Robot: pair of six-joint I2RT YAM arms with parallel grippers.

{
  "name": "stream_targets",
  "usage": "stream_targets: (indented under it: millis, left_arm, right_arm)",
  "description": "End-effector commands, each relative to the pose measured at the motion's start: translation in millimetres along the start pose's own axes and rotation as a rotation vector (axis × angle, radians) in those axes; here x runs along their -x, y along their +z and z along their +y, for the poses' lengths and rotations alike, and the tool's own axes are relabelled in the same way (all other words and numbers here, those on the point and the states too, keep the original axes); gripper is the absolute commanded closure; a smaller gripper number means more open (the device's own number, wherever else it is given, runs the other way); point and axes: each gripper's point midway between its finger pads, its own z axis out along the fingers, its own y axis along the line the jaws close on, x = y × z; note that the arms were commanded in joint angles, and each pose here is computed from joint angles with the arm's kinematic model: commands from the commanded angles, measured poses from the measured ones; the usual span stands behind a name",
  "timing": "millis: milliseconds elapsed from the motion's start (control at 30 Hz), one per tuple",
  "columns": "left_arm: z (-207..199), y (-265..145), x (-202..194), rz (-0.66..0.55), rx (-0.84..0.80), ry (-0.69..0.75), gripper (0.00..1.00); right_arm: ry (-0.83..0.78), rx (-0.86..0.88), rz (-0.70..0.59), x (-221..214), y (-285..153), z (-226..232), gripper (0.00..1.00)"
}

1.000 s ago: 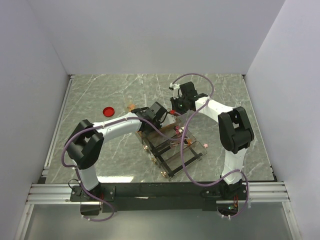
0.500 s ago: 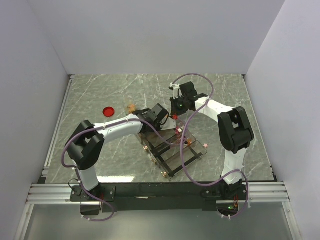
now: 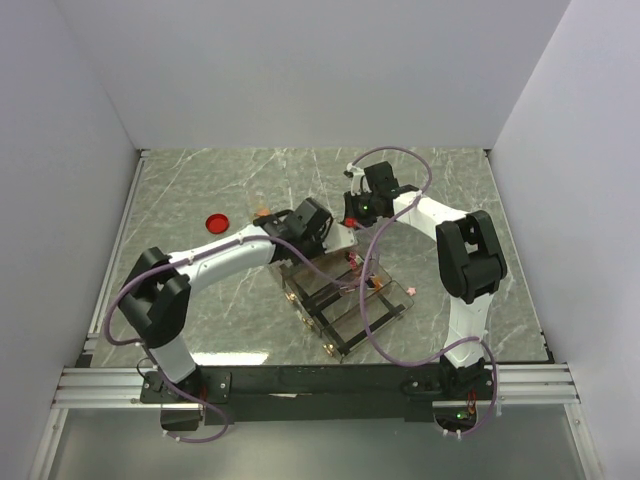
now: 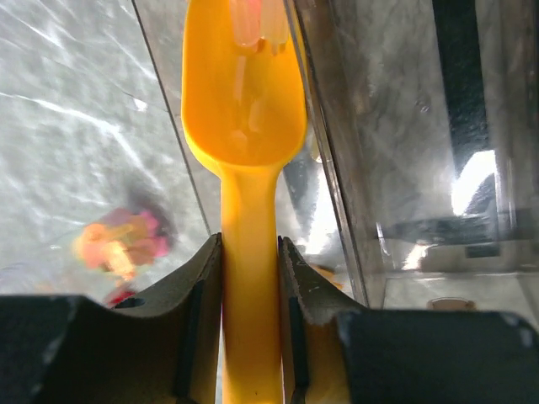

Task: Pack the candies
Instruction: Scoop the fake candies from the storage box.

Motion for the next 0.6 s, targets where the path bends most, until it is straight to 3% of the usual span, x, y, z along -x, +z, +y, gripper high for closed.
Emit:
stream_targets:
  millis: [0,233,400,567]
  left_arm:
    - [-53,9,28,-0.112,-0.311,-0.111,0.99]
    - [-71,31,1,-0.028,-0.393,-0.293,0.99]
    - [-84,30,12,-0.110,-0.480,-0.378,0.99]
    - [-73,26,14,-0.114,-0.445,-0.381,0.99]
  right_arm:
    - [0.072,0.079,-0.013,10,4,22,1.00]
    - [0.081,0.044,0.014,-3,7,13,1.00]
    - [0.096,0.060,0.011,-4,10,16,1.00]
    - [0.077,0.050,0.014,-4,9,13,1.00]
